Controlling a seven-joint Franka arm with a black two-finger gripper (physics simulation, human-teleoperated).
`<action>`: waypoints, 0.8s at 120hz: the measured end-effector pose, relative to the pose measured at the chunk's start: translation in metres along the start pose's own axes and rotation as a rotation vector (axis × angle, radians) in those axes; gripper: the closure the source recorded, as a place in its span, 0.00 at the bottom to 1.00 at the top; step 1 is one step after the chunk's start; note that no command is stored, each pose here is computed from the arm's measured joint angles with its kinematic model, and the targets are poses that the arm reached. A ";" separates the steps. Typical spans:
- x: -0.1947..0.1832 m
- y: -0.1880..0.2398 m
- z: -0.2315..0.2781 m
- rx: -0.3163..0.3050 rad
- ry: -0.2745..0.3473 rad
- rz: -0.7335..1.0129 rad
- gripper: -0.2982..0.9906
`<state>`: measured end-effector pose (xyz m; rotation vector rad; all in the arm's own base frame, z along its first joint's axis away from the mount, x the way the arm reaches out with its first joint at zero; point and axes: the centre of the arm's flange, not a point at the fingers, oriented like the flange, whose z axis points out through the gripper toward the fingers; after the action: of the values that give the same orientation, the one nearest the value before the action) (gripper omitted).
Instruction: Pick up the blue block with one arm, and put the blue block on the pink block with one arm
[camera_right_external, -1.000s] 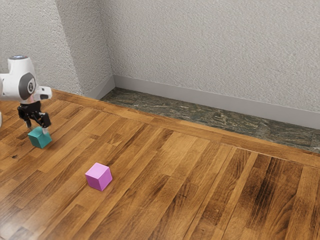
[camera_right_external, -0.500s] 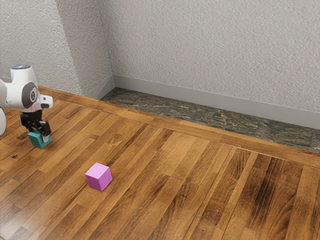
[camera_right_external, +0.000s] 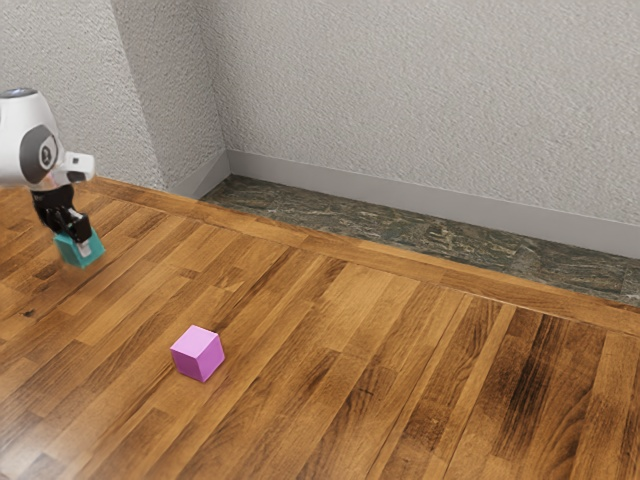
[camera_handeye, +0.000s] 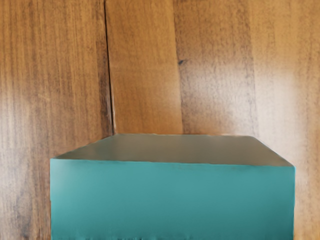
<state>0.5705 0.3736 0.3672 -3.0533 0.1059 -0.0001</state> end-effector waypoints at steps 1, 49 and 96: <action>-0.001 0.003 -0.004 -0.001 0.002 0.003 0.56; 0.001 0.227 -0.071 -0.099 0.002 0.278 0.55; -0.016 0.309 -0.030 -0.115 -0.039 0.298 0.55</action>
<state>0.5329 0.0655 0.3705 -3.1150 0.5752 0.0875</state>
